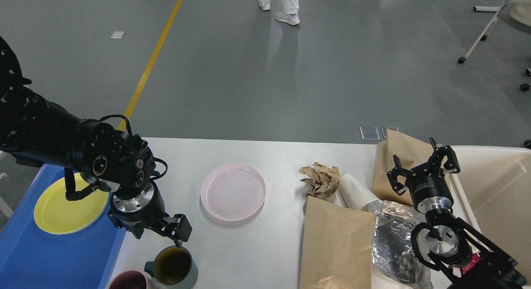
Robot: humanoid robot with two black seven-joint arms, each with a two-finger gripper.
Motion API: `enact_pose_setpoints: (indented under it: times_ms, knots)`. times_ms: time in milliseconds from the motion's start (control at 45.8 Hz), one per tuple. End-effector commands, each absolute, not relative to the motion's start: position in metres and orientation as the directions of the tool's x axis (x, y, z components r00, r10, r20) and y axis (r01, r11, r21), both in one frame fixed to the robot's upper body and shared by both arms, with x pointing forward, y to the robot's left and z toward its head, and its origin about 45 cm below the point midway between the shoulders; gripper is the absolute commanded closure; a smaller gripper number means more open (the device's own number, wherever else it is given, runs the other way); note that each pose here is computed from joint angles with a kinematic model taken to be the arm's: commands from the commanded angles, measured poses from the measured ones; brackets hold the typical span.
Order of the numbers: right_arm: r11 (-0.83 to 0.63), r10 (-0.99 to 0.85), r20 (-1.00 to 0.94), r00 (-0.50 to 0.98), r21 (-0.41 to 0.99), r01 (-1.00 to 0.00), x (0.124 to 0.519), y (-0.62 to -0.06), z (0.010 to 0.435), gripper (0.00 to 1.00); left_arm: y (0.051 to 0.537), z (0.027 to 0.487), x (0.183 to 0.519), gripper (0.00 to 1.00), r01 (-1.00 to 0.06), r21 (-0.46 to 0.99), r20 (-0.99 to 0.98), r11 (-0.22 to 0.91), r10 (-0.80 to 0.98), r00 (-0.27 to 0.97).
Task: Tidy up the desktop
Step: 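Lower the left gripper toward the dark green mug beside the tray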
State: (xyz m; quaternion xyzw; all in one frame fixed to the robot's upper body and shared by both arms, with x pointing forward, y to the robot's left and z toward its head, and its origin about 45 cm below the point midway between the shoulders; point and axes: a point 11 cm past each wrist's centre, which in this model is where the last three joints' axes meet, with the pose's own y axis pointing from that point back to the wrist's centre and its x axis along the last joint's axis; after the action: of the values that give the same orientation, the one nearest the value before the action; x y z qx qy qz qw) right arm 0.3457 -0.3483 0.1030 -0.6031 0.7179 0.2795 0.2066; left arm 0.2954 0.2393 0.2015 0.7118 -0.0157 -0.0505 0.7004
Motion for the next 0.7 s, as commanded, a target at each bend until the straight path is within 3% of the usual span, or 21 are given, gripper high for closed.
enact_pose_setpoints:
  times_ms: [0, 306, 678]
  knots:
    - [0.116, -0.750, -0.634, -0.187, 0.152, -0.982, 0.346, -0.348, 0.103, 0.00, 0.242, 0.193, 0.292, 0.05, 0.047, 0.998, -0.050, -0.032, -0.130, 0.990]
    - [0.115, -0.751, -0.634, -0.187, 0.153, -0.982, 0.346, -0.348, 0.103, 0.00, 0.243, 0.166, 0.283, 0.05, 0.087, 0.995, -0.095, -0.054, -0.172, 0.980]
    - [0.115, -0.751, -0.634, -0.187, 0.153, -0.982, 0.346, -0.348, 0.103, 0.00, 0.253, 0.139, 0.279, 0.06, 0.061, 0.996, -0.071, -0.065, -0.166, 0.984]
